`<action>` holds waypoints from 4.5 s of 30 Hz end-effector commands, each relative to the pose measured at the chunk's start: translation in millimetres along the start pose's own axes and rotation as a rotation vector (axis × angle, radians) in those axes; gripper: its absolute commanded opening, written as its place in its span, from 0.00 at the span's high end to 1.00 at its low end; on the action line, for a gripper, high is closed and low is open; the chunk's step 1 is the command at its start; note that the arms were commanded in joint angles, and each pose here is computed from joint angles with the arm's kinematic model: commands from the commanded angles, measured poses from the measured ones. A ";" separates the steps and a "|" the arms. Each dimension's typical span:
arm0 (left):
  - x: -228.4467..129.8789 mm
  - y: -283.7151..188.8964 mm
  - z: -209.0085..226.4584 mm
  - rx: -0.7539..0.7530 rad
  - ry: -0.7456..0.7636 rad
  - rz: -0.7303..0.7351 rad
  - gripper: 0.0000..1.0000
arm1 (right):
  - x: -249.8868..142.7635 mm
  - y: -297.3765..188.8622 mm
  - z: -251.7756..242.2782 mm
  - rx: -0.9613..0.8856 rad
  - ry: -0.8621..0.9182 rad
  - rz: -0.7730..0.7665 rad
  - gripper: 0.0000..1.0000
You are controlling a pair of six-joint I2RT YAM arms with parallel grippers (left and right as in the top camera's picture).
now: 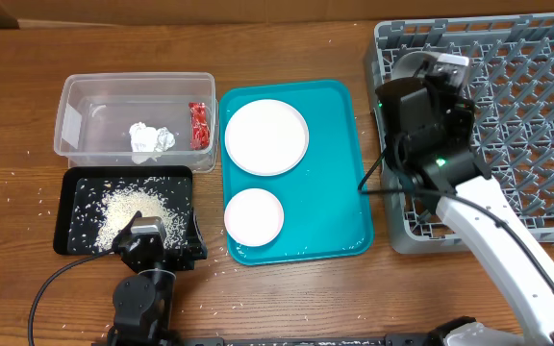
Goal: Sort waste into correct bins and load items into the dishwasher
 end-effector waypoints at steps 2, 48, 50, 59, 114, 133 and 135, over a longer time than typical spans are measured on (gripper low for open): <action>0.8 -0.1 0.6 -0.001 -0.014 -0.009 0.00 | -10.0 30.8 -10.2 -0.200 -0.076 0.076 0.96; 0.8 -0.1 0.6 -0.001 -0.013 -0.009 0.00 | -44.8 -142.1 166.6 1.248 -0.250 0.392 0.49; 0.7 -0.1 0.6 -0.001 -0.013 -0.009 0.00 | -58.6 -145.9 179.8 1.281 -0.224 0.462 0.49; 0.7 -0.1 0.6 -0.001 -0.013 -0.009 0.00 | -126.1 -143.0 237.5 1.227 -0.210 0.712 0.48; 0.8 -0.1 0.6 -0.001 -0.013 -0.009 0.00 | 4.9 146.2 71.5 -0.101 -0.299 0.142 0.96; 0.8 -0.1 0.6 -0.001 -0.013 -0.009 0.00 | -8.8 89.4 133.0 -0.116 -0.493 0.121 0.41; 0.8 -0.1 0.6 -0.001 -0.013 -0.009 0.00 | -7.0 79.0 137.3 -0.100 -0.500 0.106 0.38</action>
Point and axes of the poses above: each gripper's point midway between its finger pads, its own y axis out along the fingers, its own z axis along the line the jaws close on, x = y × z, the point moved 5 cm from there along -y, back along the fingers, and after that the axes turned 15 degrees about -y, right-handed, at the moved point
